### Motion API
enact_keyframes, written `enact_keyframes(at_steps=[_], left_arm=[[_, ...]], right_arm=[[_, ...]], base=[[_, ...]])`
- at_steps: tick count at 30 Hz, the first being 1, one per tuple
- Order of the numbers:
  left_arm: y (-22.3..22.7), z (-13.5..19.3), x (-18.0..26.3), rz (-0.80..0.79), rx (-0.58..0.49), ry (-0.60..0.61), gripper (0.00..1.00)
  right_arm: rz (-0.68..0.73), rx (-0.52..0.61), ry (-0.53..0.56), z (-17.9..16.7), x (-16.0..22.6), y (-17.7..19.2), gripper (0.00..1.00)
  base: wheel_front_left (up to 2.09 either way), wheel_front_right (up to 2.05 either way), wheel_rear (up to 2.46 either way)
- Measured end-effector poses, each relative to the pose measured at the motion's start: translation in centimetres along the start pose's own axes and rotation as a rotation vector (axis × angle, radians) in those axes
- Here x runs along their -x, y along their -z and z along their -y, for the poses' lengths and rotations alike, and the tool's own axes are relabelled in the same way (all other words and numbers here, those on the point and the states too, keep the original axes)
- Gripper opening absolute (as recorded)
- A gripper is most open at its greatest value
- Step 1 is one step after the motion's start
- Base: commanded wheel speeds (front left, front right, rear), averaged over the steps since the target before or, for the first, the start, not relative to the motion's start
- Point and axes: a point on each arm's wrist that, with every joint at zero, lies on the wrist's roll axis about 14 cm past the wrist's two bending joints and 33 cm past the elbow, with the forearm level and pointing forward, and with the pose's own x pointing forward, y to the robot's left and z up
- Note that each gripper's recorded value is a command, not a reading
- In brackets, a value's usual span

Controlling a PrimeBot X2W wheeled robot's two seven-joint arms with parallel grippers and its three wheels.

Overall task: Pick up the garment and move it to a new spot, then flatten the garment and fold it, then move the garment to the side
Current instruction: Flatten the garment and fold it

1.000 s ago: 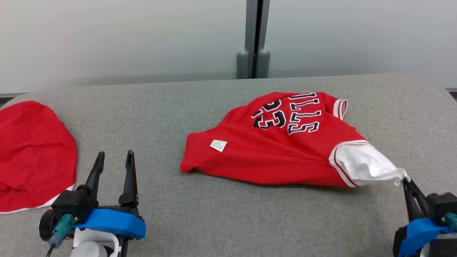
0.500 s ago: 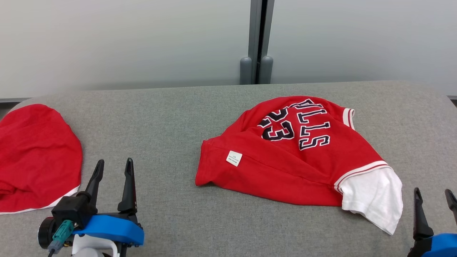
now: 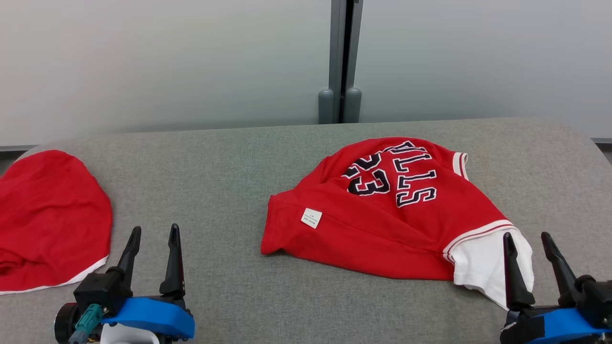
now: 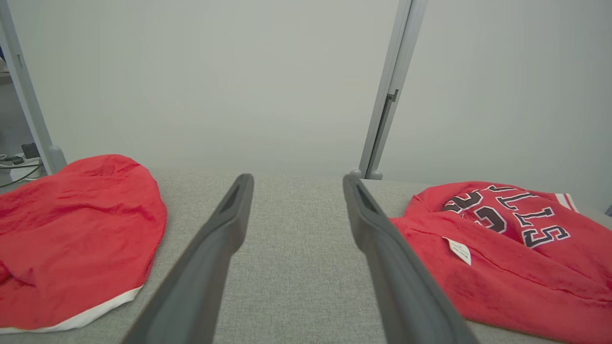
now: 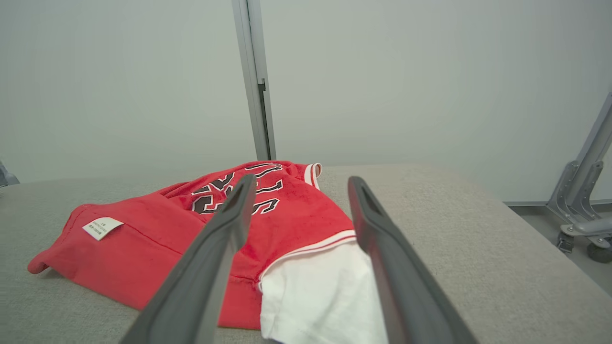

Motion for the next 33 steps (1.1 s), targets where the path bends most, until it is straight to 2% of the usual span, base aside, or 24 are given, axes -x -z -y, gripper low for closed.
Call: enact_keyframes(at_steps=[5, 12, 18, 22, 27, 28, 33], left_arm=[[0.2, -0.3, 0.4, -0.003, -0.002, -0.012, 1.0], [1.7, -0.4, 0.5, -0.048, -0.003, -0.017, 1.0], [3.0, 0.1, -0.7, -0.098, 0.003, 0.008, 1.0], [3.4, 1.8, -3.2, -0.146, 0.031, 0.064, 1.0], [5.5, 4.0, -5.7, -0.282, 0.084, 0.118, 1.0], [6.2, 5.3, -6.8, -0.338, 0.106, 0.146, 1.0], [8.0, 7.9, -8.6, -0.439, 0.164, 0.192, 1.0]], right_arm=[[-0.016, -0.025, -0.025, -1.0, -0.2, 0.5, 1.0], [-0.113, -0.043, -0.025, -1.1, -0.5, 2.3, 1.0], [-0.134, -0.047, -0.03, -1.3, -1.5, 2.5, 1.0], [-0.141, -0.046, -0.036, -1.5, -2.2, 2.7, 1.0], [-0.16, -0.046, -0.037, -1.5, -2.7, 3.3, 1.0], [-0.171, -0.045, -0.039, -1.6, -2.7, 3.6, 1.0], [-0.189, -0.046, -0.043, -1.8, -2.9, 4.2, 1.0]], base=[[0.0, 0.0, 0.0], [0.0, 0.0, 0.0], [0.0, 0.0, 0.0], [0.0, 0.0, 0.0], [0.0, 0.0, 0.0], [0.0, 0.0, 0.0], [0.0, 0.0, 0.0]])
